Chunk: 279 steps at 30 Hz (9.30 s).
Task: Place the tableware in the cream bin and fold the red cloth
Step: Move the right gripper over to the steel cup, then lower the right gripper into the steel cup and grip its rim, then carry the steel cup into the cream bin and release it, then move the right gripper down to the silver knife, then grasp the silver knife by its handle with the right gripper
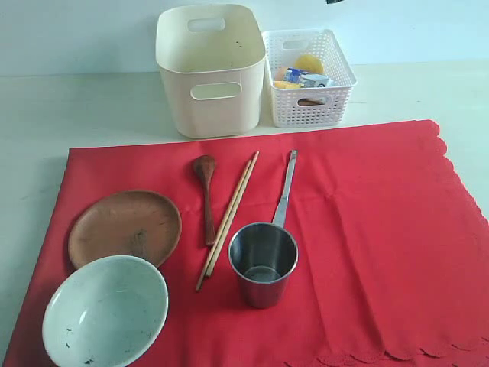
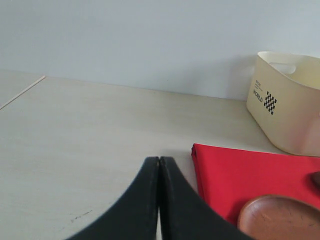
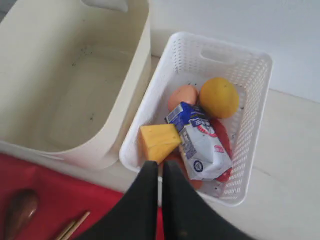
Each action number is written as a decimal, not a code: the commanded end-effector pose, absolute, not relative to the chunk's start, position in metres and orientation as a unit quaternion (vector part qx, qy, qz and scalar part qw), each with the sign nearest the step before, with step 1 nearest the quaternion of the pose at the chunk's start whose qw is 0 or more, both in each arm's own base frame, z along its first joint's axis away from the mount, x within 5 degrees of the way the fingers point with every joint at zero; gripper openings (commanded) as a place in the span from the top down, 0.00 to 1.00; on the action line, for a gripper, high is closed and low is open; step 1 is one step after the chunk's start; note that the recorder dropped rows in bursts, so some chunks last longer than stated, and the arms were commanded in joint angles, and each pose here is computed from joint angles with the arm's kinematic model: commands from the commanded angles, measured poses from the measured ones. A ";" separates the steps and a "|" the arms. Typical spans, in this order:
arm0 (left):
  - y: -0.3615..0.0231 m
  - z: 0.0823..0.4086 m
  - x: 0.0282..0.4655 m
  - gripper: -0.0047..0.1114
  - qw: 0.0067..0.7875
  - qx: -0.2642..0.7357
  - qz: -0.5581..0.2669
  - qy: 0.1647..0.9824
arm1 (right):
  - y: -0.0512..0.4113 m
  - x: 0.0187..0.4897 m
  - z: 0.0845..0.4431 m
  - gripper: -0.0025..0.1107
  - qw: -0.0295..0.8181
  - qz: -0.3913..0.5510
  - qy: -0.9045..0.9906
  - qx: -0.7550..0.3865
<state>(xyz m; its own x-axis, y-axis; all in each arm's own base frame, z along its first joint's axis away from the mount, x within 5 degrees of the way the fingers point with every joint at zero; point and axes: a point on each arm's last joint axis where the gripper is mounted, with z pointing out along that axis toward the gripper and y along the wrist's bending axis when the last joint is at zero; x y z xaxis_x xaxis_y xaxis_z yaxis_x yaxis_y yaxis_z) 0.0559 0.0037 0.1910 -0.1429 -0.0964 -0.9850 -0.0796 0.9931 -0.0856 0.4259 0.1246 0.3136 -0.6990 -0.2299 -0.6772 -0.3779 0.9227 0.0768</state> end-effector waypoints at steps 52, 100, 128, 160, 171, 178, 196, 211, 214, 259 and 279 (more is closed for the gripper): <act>0.004 0.194 0.056 0.95 0.660 -0.060 -0.009 0.749 | 0.238 0.256 0.217 0.46 0.061 0.102 0.890 -0.440; 0.004 0.194 0.056 0.95 0.660 -0.060 -0.009 0.749 | 0.228 0.264 0.236 0.98 0.133 0.047 0.871 -0.471; 0.004 0.194 0.056 0.95 0.660 -0.060 -0.009 0.749 | 0.272 0.352 0.318 0.98 0.502 -0.005 0.772 -0.391; 0.004 0.194 0.056 0.95 0.660 -0.060 -0.009 0.749 | 0.268 0.429 0.256 0.53 0.479 0.033 0.847 -0.227; 0.004 0.194 0.056 0.95 0.660 -0.060 -0.009 0.749 | 0.256 0.422 0.268 0.46 0.453 0.001 0.867 -0.208; 0.004 0.194 0.056 0.95 0.660 -0.060 -0.009 0.749 | 0.239 0.407 0.296 0.47 0.431 -0.036 0.883 -0.184; 0.004 0.194 0.056 0.95 0.660 -0.060 -0.009 0.749 | 0.204 0.370 0.359 0.98 0.415 -0.074 0.894 -0.150; 0.004 0.194 0.056 0.95 0.660 -0.060 -0.009 0.749 | 0.202 0.344 0.246 0.98 0.270 -0.028 0.958 -0.090; 0.004 0.194 0.056 0.95 0.660 -0.060 -0.009 0.749 | 0.201 0.335 0.226 0.98 0.241 -0.016 0.967 -0.083; 0.004 0.194 0.056 0.95 0.660 -0.060 -0.009 0.749 | 0.213 0.341 0.096 0.82 0.153 0.006 0.988 -0.032; 0.004 0.194 0.056 0.95 0.660 -0.060 -0.009 0.749 | 0.211 0.338 0.124 0.98 0.165 0.009 0.986 -0.024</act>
